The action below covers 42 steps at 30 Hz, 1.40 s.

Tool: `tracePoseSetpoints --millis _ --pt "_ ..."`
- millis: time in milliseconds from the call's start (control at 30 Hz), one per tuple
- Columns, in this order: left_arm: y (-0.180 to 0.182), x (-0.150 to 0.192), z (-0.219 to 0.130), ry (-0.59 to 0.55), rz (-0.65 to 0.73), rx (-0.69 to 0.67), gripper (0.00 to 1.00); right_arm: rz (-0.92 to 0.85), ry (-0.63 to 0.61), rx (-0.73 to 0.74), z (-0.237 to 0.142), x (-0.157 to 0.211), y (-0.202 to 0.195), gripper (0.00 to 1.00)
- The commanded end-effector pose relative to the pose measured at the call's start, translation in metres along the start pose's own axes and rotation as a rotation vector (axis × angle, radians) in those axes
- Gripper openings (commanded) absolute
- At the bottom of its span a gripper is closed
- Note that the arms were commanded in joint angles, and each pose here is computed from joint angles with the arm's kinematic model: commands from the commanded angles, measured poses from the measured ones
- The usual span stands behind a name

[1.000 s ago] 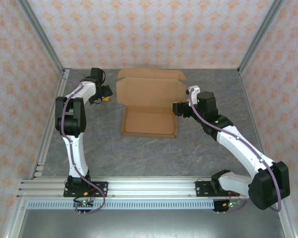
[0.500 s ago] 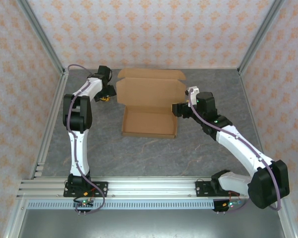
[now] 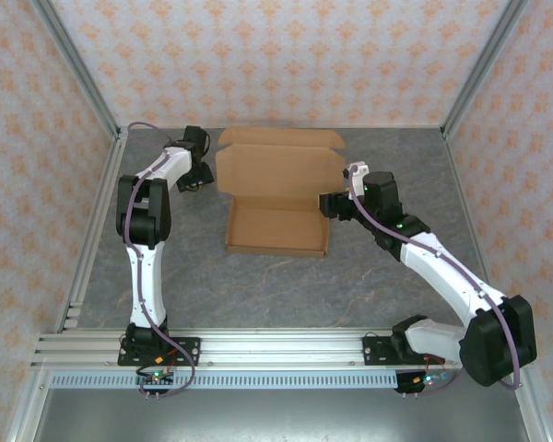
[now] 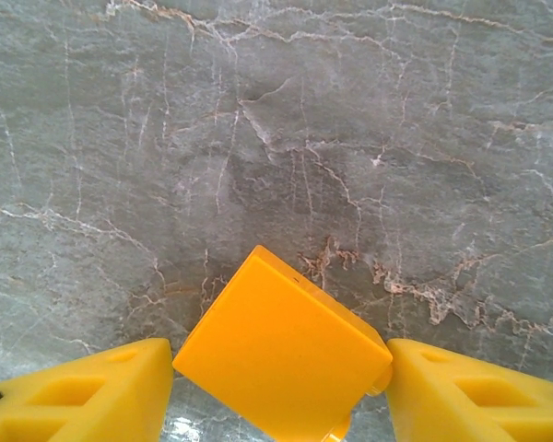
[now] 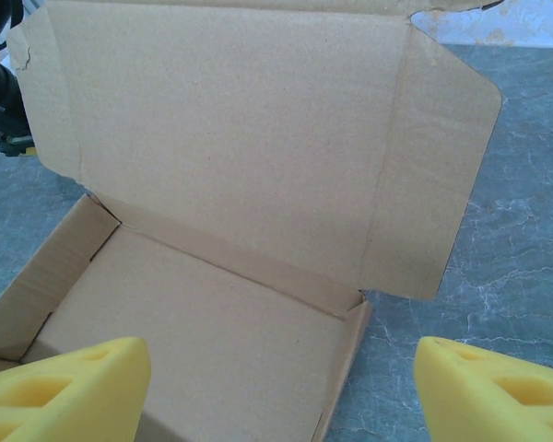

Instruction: Fold the paper box

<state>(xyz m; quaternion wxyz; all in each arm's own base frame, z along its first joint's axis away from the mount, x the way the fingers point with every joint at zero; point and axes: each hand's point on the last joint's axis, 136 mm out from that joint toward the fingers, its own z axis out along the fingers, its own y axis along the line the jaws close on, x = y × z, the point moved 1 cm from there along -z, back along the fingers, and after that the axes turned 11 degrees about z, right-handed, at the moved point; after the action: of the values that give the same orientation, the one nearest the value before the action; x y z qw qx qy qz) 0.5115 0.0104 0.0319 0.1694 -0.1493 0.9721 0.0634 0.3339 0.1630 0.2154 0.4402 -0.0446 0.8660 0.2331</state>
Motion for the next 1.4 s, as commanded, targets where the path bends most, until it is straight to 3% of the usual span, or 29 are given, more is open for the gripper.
tracePoseSetpoints --millis 0,300,767,1367 --pt "0.018 0.005 -0.009 0.015 0.001 -0.043 0.64 0.007 0.017 0.010 0.002 0.006 -0.003 0.76" --pt "0.043 0.012 -0.021 -0.002 -0.056 -0.059 0.69 0.010 0.015 0.012 0.003 0.005 -0.003 0.75" --pt "0.033 0.005 -0.008 0.018 -0.026 -0.023 0.63 0.014 0.020 0.007 0.002 0.006 -0.002 0.75" --pt "0.034 -0.003 -0.002 0.012 -0.020 -0.033 0.44 0.015 0.031 0.012 0.002 0.008 -0.003 0.74"
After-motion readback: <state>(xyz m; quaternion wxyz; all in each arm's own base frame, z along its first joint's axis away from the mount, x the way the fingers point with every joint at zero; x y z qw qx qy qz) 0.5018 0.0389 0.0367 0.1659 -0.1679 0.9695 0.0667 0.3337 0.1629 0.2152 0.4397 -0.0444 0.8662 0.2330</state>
